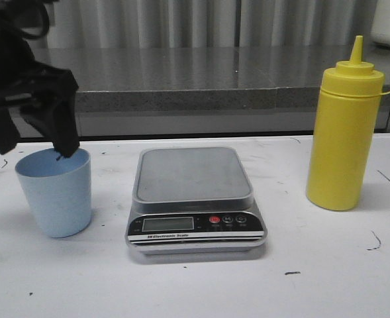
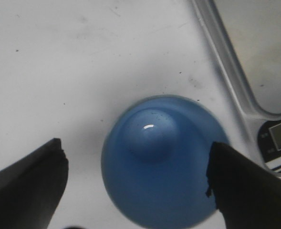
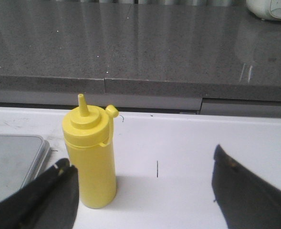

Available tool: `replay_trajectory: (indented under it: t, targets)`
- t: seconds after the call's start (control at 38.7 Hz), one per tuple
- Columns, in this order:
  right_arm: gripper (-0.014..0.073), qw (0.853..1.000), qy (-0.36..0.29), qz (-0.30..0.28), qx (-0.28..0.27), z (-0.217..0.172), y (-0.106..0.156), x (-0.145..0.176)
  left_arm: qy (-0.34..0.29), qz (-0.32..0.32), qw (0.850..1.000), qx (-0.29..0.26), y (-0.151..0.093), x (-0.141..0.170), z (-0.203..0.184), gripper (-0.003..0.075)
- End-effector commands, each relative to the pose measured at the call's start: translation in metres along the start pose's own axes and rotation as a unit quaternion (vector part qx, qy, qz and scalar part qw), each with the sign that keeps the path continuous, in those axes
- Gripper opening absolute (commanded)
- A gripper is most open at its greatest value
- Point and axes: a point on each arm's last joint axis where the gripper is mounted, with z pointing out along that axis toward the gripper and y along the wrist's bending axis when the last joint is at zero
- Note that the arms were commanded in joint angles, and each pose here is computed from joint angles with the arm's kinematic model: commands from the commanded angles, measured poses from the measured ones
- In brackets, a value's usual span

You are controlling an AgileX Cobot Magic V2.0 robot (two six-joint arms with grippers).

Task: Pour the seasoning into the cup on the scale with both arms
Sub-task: 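Grasp the light-blue cup with the left gripper and lift it, then carry the blue cup onto the scale, lower it, open left gripper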

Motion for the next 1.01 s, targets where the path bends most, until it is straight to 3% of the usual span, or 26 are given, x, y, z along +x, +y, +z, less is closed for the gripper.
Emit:
replay_trajectory:
  t: [0.0, 0.18, 0.26, 0.62, 0.8, 0.98]
  targets:
    - [0.0594, 0.999, -0.051, 0.003, 0.003, -0.002, 0.0, -0.018, -0.013, 0.002, 1.0, -0.003, -0.002, -0.015, -0.002, 0.0565]
    - [0.0594, 0.999, -0.051, 0.003, 0.003, -0.002, 0.0, -0.018, 0.016, 0.001, 1.0, -0.003, -0.001, -0.019, 0.018, 0.0561]
    - [0.0594, 0.999, -0.051, 0.003, 0.003, -0.002, 0.0, -0.018, 0.016, 0.001, 1.0, -0.004, -0.001, -0.019, 0.019, 0.0518]
    - [0.0594, 0.999, -0.051, 0.003, 0.003, -0.002, 0.0, -0.018, 0.015, 0.001, 1.0, -0.003, -0.001, -0.019, 0.018, -0.0014]
    - [0.0594, 0.999, -0.051, 0.003, 0.003, -0.002, 0.0, -0.018, 0.027, 0.003, 1.0, -0.001, -0.002, -0.027, 0.006, -0.002]
    - [0.0594, 0.999, -0.051, 0.003, 0.003, -0.002, 0.0, -0.018, 0.028, 0.013, 1.0, 0.005, -0.009, -0.051, -0.031, -0.002]
